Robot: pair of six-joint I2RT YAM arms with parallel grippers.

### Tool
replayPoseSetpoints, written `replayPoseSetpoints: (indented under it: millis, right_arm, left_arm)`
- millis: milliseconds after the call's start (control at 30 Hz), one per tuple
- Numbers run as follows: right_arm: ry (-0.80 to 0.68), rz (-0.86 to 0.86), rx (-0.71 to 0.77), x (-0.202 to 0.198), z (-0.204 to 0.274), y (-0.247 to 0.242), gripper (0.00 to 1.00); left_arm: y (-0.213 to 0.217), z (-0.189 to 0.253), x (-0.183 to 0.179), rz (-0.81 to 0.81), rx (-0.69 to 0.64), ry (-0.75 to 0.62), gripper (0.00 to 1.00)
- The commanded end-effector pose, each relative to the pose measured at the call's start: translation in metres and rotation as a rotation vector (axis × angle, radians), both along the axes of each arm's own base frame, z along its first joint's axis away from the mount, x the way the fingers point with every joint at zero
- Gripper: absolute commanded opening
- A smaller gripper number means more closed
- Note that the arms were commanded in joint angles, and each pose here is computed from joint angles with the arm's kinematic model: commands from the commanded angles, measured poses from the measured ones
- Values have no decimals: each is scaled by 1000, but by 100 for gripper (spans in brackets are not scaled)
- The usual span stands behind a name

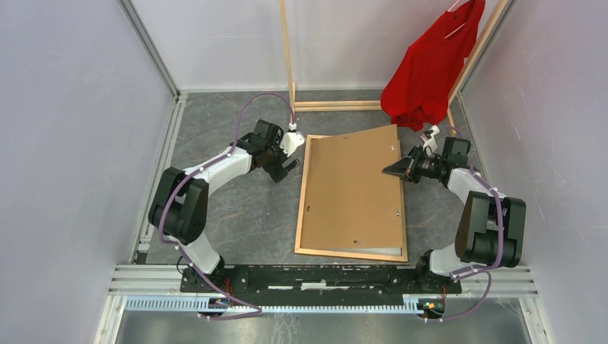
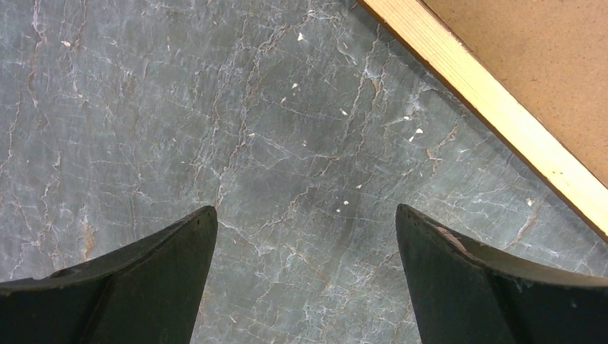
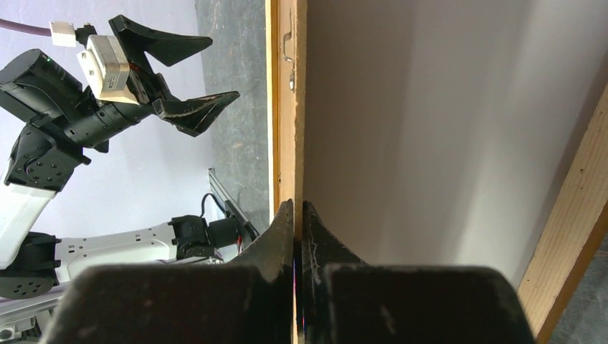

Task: Put the photo into the frame
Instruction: Place the photo frame item in the photo frame.

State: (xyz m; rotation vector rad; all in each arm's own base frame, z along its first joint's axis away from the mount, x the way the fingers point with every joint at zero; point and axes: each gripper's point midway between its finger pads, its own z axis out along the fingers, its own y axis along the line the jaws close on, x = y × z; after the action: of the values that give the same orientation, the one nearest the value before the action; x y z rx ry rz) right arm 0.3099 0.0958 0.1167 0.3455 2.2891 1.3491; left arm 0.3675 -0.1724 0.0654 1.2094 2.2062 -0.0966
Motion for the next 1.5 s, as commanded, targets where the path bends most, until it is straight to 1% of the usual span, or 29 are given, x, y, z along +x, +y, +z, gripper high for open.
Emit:
replayPoseSetpoints:
  millis: [0, 133, 267, 300, 400, 567, 633, 667, 700, 733, 767, 867, 1067, 1333, 1467]
  right_arm:
    - [-37, 11, -38, 4, -4, 0, 0]
    - [-44, -25, -65, 10, -7, 4, 0]
    - [-24, -35, -90, 7, -18, 19, 0]
    - [-43, -36, -104, 10, -18, 24, 0]
    - [-43, -49, -123, 8, -25, 35, 1]
    - [-68, -45, -169, 8, -29, 61, 13]
    - [-63, -41, -200, 13, -31, 70, 21]
    - [-61, -41, -221, 15, -33, 73, 26]
    - [-62, -43, -245, 18, -33, 75, 39]
    - [-64, -40, -265, 21, -33, 76, 56]
    - [-60, -36, -292, 23, -34, 78, 97]
    - [-45, -15, -405, 24, -38, 77, 98]
    - [-92, -14, -572, 23, -24, 64, 98]
    - [-128, 43, -671, 14, -17, 69, 98]
    - [-202, 10, -726, 25, 12, 64, 98]
  left_arm:
    - [-1, 5, 5, -31, 16, -41, 100]
    - [-1, 5, 5, -29, 16, -39, 100]
    - [1, 2, 4, -29, 33, -35, 100]
    - [4, 0, 5, -28, 45, -35, 100]
    - [13, -9, 5, -16, 94, -36, 100]
    - [34, -12, 9, 29, 122, -35, 100]
    - [46, -10, 13, 60, 122, -34, 100]
    - [52, -8, 15, 73, 122, -34, 100]
    - [57, -7, 16, 85, 119, -35, 100]
    - [62, -5, 17, 95, 117, -34, 100]
    - [67, -4, 18, 106, 114, -31, 100]
    - [79, 2, 22, 135, 96, -19, 100]
    - [93, 8, 19, 151, 81, 7, 100]
    - [92, 11, 17, 157, 57, 22, 100]
    - [93, 12, 14, 159, 58, 27, 100]
